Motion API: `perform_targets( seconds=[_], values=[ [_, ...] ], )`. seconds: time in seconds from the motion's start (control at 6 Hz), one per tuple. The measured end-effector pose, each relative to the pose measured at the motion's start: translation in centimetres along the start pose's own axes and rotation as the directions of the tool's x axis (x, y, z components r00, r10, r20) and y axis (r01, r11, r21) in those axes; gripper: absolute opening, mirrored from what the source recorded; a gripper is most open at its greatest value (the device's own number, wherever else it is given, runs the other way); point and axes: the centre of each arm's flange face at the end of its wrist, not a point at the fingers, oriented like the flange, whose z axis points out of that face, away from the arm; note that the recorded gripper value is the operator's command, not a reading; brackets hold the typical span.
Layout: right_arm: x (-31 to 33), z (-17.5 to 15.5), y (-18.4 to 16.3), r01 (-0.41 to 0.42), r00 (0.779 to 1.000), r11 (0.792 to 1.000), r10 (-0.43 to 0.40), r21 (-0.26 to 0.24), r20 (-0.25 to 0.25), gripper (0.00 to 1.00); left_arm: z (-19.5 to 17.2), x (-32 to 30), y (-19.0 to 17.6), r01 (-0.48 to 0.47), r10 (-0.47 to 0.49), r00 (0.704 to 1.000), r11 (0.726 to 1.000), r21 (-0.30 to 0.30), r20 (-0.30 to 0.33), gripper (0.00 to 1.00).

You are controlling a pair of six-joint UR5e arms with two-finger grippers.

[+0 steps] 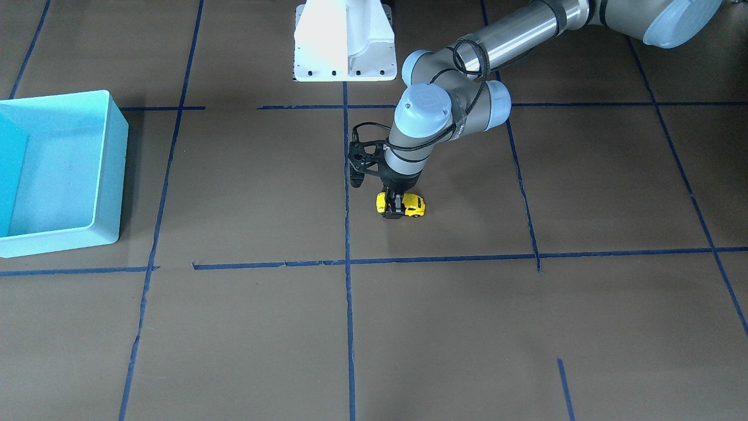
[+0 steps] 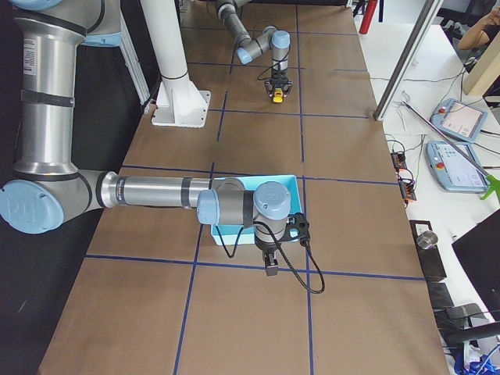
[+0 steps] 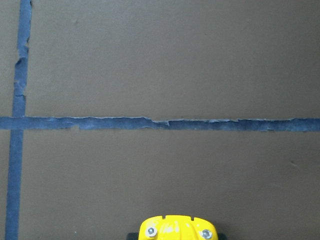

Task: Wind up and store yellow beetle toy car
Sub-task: 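Press the car down and drag it back toward the robot with the left gripper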

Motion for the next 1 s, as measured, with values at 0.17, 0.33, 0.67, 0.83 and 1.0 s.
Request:
perform_targets(
  seconds=[0.17, 0.33, 0.67, 0.83, 1.0],
  values=[
    [-0.1, -0.1, 0.0, 0.001, 1.0, 1.0, -0.001, 0.001, 0.001, 1.0, 0.1, -0.1, 0.7, 0.0, 0.0, 1.0, 1.0, -0.001, 0.003, 0.0],
    [-0.1, -0.1, 0.0, 0.002, 1.0, 1.0, -0.002, 0.003, 0.001, 1.0, 0.0, -0.3, 1.6, -0.009, 0.009, 1.0, 1.0, -0.003, 0.007, 0.0],
    [-0.2, -0.1, -0.1, 0.004, 1.0, 1.0, -0.004, 0.003, 0.002, 1.0, -0.5, -0.2, 3.5, -0.024, 0.024, 1.0, 1.0, -0.003, 0.005, 0.0],
    [-0.2, -0.1, -0.1, 0.004, 1.0, 1.0, -0.005, 0.003, 0.002, 1.0, -0.5, 0.0, 4.1, -0.024, 0.024, 1.0, 1.0, -0.004, 0.001, 0.0],
    [-0.2, -0.1, -0.1, 0.005, 1.0, 1.0, -0.005, 0.004, 0.002, 1.0, -0.4, 0.0, 4.4, -0.024, 0.024, 1.0, 1.0, -0.005, -0.003, 0.0]
  ],
)
